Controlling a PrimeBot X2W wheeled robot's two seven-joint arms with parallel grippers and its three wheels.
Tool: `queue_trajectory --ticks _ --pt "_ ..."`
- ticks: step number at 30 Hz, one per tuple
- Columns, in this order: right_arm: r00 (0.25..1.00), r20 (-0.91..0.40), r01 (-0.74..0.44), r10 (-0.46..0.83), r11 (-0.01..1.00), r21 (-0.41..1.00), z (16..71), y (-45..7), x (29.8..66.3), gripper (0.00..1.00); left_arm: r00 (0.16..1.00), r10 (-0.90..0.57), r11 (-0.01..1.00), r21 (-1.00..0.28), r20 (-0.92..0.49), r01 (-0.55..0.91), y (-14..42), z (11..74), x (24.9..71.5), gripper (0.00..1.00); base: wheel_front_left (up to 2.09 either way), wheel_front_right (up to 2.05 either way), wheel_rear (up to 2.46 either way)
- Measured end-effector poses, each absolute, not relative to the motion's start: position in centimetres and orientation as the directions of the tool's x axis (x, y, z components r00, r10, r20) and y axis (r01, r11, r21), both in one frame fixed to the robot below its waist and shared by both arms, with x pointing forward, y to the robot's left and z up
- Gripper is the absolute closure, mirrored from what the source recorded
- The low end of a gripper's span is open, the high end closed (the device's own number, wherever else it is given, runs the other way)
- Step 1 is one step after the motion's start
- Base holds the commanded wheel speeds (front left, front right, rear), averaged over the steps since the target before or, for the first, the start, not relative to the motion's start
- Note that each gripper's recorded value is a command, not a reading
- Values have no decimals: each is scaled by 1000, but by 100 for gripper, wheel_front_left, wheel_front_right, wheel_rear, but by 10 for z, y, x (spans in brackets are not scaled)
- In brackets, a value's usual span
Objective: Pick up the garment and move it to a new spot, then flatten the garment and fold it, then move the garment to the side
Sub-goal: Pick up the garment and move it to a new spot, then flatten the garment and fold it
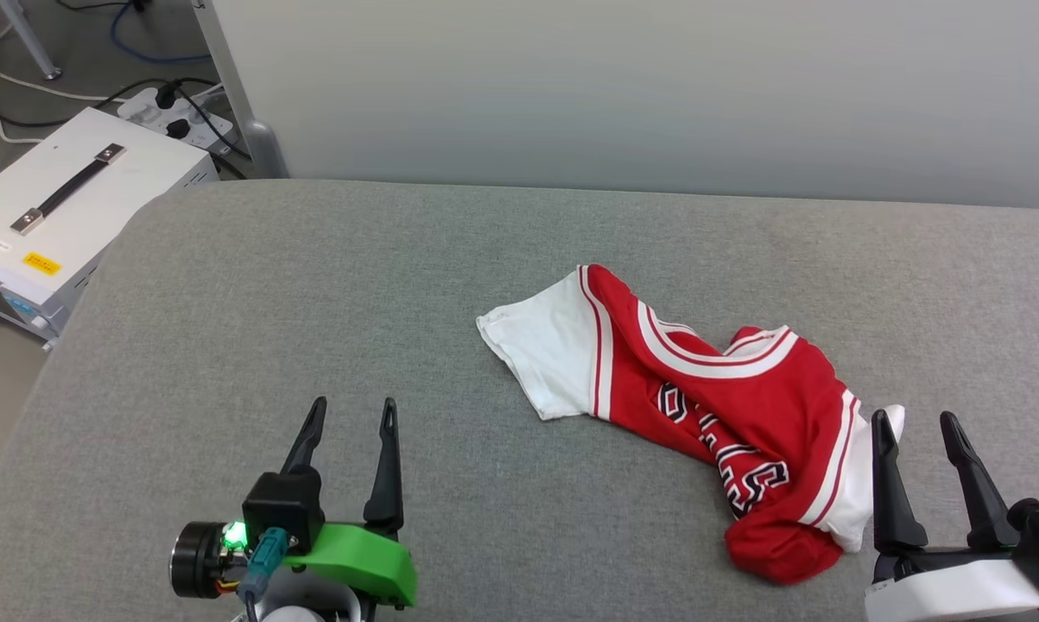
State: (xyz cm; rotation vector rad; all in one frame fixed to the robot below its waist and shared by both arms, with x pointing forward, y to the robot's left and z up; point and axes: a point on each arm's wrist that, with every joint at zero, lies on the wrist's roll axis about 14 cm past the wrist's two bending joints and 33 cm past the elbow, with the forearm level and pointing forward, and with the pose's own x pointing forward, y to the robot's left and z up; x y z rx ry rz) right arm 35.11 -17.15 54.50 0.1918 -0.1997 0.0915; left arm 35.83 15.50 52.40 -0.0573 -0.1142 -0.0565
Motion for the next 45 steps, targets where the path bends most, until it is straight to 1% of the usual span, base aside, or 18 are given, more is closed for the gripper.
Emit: queue_trajectory --ticks 13,29,32,38,41,45 --pt "985 154 -102 74 978 181 528 -171 344 0 997 -37 998 -48 74 41 163 507 346 0 0 0 0" --pt "986 144 -107 81 978 178 525 -169 343 0 995 -50 998 -41 84 53 165 510 350 0 0 0 0" --pt "987 140 -105 80 978 179 524 -169 343 0 987 -89 996 -16 131 92 160 526 365 0 0 0 0" --pt "988 136 -102 78 978 180 523 -169 343 0 951 -194 981 63 242 184 149 575 408 0 0 0 0" --pt "987 142 -99 74 979 179 525 -170 346 0 930 -251 968 93 268 235 138 592 431 0 0 0 0" --pt "988 146 -84 59 981 175 526 -175 350 0 910 -326 945 114 257 306 120 608 462 0 0 0 0"
